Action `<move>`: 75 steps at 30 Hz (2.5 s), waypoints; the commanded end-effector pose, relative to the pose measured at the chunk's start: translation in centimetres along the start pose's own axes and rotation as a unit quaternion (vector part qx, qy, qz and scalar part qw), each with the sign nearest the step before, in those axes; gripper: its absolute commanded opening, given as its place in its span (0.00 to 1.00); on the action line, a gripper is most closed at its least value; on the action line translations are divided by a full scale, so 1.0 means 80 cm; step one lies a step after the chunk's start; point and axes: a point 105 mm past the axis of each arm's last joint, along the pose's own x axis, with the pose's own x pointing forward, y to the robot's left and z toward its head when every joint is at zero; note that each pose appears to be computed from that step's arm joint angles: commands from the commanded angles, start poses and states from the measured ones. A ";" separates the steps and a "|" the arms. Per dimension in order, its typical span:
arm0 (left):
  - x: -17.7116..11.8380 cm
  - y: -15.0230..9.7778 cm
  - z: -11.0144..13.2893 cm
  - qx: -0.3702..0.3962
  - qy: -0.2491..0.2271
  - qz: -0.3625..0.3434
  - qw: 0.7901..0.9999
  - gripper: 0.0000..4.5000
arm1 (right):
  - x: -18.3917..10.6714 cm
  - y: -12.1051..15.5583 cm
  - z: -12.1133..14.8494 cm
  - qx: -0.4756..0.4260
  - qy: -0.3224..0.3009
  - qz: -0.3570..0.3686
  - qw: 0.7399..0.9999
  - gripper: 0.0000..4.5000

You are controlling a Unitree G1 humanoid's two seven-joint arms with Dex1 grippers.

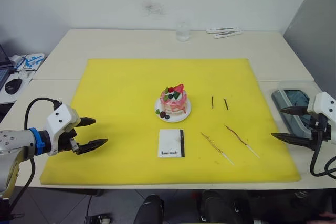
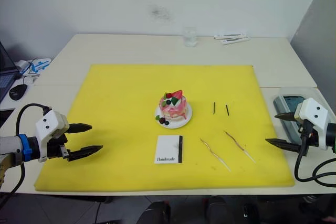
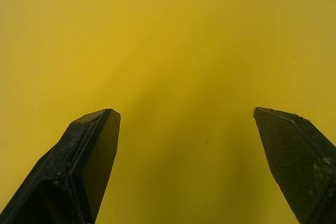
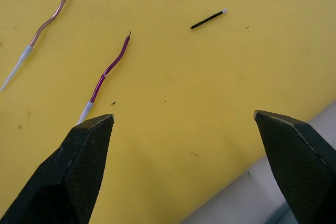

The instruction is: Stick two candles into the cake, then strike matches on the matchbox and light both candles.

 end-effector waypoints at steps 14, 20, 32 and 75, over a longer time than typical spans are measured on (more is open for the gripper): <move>-0.008 0.008 0.025 -0.018 -0.045 -0.017 0.999 1.00 | -0.009 -0.002 0.007 -0.017 -0.005 -0.006 1.000 1.00; -0.012 0.003 0.024 -0.015 -0.044 -0.034 0.998 1.00 | -0.010 -0.001 0.005 -0.018 -0.003 -0.007 1.000 1.00; -0.020 -0.012 0.021 -0.015 -0.042 -0.052 0.998 1.00 | -0.013 -0.005 0.012 -0.025 -0.021 -0.023 0.999 1.00; 0.012 -0.156 0.097 0.085 -0.091 -0.292 0.948 1.00 | 0.047 0.100 0.034 0.027 0.008 -0.023 0.999 1.00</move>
